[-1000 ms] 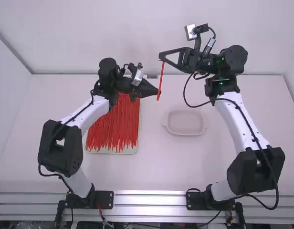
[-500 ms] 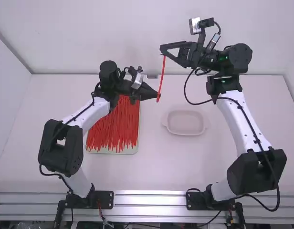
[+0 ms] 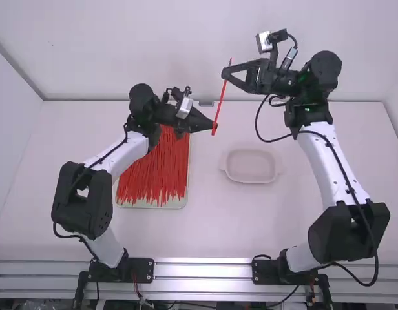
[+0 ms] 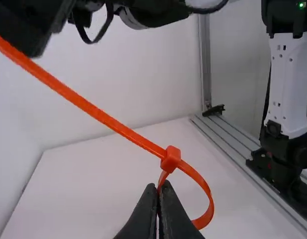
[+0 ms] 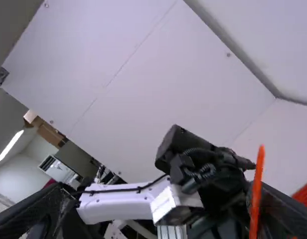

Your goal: Fasten the cable tie

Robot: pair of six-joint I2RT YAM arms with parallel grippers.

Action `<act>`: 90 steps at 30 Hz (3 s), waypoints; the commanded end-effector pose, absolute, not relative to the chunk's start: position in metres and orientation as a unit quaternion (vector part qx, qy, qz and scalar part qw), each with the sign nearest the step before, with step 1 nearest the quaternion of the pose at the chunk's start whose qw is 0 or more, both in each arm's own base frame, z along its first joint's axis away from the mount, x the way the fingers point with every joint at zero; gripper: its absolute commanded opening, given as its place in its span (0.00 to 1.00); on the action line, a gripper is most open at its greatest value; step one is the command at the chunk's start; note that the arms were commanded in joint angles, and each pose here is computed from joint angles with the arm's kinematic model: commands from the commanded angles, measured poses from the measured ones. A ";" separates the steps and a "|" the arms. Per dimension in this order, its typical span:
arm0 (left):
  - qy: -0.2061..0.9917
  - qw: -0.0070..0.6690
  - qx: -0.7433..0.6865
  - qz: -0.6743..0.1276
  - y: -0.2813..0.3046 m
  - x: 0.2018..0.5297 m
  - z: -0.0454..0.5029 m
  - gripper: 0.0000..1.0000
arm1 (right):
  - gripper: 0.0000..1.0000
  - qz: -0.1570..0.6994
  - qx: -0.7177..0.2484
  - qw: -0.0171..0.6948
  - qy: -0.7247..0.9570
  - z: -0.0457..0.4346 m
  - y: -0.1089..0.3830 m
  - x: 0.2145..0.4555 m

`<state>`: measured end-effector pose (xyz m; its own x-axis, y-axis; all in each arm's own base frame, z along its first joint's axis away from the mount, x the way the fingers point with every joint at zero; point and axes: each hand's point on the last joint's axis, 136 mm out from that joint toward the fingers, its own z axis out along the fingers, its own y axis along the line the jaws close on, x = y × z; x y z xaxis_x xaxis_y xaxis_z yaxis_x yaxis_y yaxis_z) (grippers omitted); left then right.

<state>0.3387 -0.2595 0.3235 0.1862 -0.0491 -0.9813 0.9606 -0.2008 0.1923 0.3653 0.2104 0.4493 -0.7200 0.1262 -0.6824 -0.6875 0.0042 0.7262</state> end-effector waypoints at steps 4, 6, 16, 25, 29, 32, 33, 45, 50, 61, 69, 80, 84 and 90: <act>0.394 0.489 0.584 -0.514 -0.257 0.335 0.329 0.02 | 0.98 0.653 -0.262 0.316 0.636 0.449 0.212 0.356; 0.390 0.492 0.587 -0.511 -0.257 0.334 0.332 0.02 | 0.98 0.652 -0.257 0.308 0.644 0.441 0.212 0.357; 0.428 0.543 0.528 -0.493 -0.241 0.362 0.351 0.02 | 0.98 0.646 -0.259 0.281 0.661 0.413 0.216 0.354; 0.437 0.551 0.515 -0.490 -0.237 0.369 0.352 0.02 | 0.98 0.632 -0.298 0.298 0.650 0.406 0.239 0.346; 0.437 0.550 0.516 -0.490 -0.237 0.369 0.352 0.02 | 0.98 0.629 -0.301 0.302 0.649 0.406 0.250 0.344; 0.437 0.550 0.516 -0.491 -0.237 0.369 0.351 0.02 | 0.98 0.628 -0.297 0.303 0.652 0.406 0.253 0.345; 0.437 0.549 0.516 -0.491 -0.237 0.368 0.351 0.02 | 0.98 0.627 -0.293 0.304 0.655 0.406 0.254 0.346; 0.445 0.545 0.508 -0.496 -0.235 0.370 0.352 0.02 | 0.14 0.626 -0.298 0.311 0.650 0.409 0.254 0.346; 0.445 0.545 0.509 -0.496 -0.235 0.370 0.351 0.02 | 0.00 0.626 -0.297 0.311 0.650 0.409 0.254 0.346; 0.447 0.543 0.508 -0.497 -0.235 0.370 0.351 0.11 | 0.00 0.621 -0.306 0.319 0.647 0.407 0.253 0.346; 0.466 0.522 0.492 -0.518 -0.235 0.369 0.350 0.99 | 0.00 0.612 -0.303 0.319 0.657 0.396 0.235 0.352; 0.567 0.441 0.413 -0.560 -0.214 0.392 0.310 0.99 | 0.00 0.569 -0.271 0.331 0.702 0.355 0.185 0.365; 0.583 0.427 0.407 -0.558 -0.213 0.394 0.292 0.99 | 0.00 0.541 -0.262 0.332 0.727 0.337 0.175 0.367; 0.692 0.410 0.313 -0.505 -0.200 0.423 0.243 0.99 | 0.00 0.487 -0.250 0.328 0.770 0.308 0.161 0.371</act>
